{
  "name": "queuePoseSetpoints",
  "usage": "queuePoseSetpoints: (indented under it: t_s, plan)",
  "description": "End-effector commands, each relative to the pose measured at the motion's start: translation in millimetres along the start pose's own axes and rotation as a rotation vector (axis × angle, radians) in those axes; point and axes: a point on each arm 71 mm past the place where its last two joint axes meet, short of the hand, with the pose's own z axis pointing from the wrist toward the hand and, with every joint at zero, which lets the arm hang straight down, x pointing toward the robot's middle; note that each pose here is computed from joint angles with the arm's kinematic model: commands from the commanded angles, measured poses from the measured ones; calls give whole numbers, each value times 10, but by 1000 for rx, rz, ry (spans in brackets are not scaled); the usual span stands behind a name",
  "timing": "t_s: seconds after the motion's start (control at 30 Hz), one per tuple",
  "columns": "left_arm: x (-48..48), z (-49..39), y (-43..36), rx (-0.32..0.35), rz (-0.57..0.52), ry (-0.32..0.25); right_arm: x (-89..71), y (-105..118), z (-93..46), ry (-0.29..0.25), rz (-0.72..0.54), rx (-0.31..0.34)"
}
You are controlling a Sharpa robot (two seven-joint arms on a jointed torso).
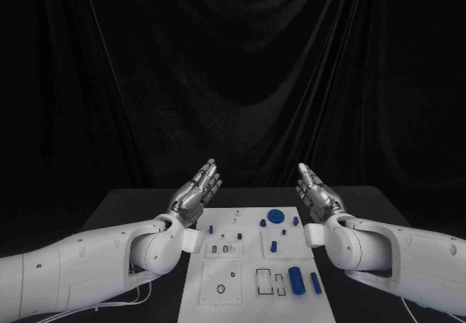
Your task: Assemble the parts on the task board
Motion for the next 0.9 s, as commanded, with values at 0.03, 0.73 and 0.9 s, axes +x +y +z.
queuePoseSetpoints:
  t_s: [0.03,0.73,0.9]
  plan:
    - [24,-13,-61,99,-89,62,53,9,5,72,61,4]
    - [-150,-87,-22,74,-131,97,132,-71,44,528,222,224]
    - [-207,-114,-30,67,-95,115,132,-83,53,674,58,241]
